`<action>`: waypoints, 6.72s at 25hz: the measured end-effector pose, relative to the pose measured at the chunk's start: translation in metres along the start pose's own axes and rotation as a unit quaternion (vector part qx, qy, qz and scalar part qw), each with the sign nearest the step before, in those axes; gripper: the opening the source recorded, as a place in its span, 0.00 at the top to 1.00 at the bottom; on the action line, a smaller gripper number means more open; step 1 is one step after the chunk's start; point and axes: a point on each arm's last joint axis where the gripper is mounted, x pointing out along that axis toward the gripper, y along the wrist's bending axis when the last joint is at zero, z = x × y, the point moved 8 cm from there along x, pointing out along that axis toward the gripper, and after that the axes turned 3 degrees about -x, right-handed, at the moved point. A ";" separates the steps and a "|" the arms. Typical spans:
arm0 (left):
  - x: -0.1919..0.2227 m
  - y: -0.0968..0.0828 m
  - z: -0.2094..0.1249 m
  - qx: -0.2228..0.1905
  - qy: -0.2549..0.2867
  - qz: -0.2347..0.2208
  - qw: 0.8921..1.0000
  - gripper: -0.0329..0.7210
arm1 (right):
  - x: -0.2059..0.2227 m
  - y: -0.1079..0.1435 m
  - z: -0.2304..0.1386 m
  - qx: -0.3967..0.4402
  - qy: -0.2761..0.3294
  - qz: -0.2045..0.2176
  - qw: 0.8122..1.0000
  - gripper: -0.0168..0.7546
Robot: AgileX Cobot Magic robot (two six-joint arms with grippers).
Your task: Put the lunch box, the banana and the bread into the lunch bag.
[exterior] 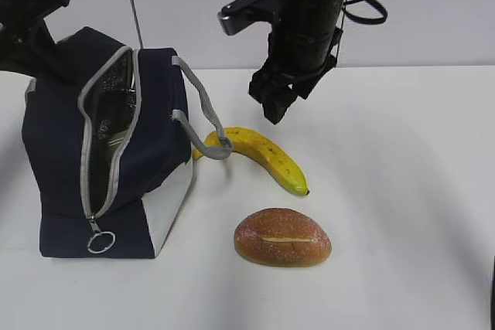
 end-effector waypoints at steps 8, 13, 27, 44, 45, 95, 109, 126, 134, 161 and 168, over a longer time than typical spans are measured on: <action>0.000 0.000 -0.001 0.000 0.002 0.000 1.000 0.96 | 0.056 0.007 0.011 -0.029 -0.007 0.020 0.999 0.33; 0.000 0.000 -0.001 0.000 0.003 0.000 1.000 0.96 | 0.075 0.009 0.014 -0.029 -0.011 0.024 0.999 0.33; 0.000 0.000 -0.001 0.000 0.004 -0.001 1.000 0.96 | 0.117 0.007 0.015 -0.024 -0.014 0.024 0.999 0.37; 0.000 0.000 -0.001 0.000 0.003 -0.001 1.000 0.96 | 0.082 -0.062 -0.026 0.071 0.024 0.008 0.997 0.61; 0.000 -0.001 -0.001 -0.001 0.003 -0.002 1.000 0.96 | 0.070 -0.072 -0.029 0.081 0.016 0.001 0.997 0.61; -0.001 -0.020 0.007 -0.021 -0.018 -0.061 0.998 0.96 | -0.016 0.057 0.055 0.231 -0.105 0.206 0.945 0.60; -0.001 -0.020 0.005 -0.019 -0.014 -0.061 0.998 0.96 | -0.020 0.073 0.103 0.262 -0.151 0.274 0.913 0.56; -0.001 -0.019 0.005 -0.015 -0.014 -0.058 0.998 0.96 | -0.038 0.069 0.107 0.166 -0.174 0.271 0.932 0.22; -0.001 -0.019 0.005 -0.014 -0.013 -0.058 0.998 0.96 | -0.076 0.042 0.098 0.131 -0.198 0.175 0.956 0.22; -0.001 -0.019 0.005 -0.014 -0.012 -0.058 0.998 0.96 | -0.044 0.103 -0.104 -0.059 -0.002 0.153 0.987 0.22; -0.001 -0.019 0.005 -0.013 -0.012 -0.058 0.998 0.96 | -0.025 0.099 -0.098 -0.107 -0.052 0.120 0.986 0.18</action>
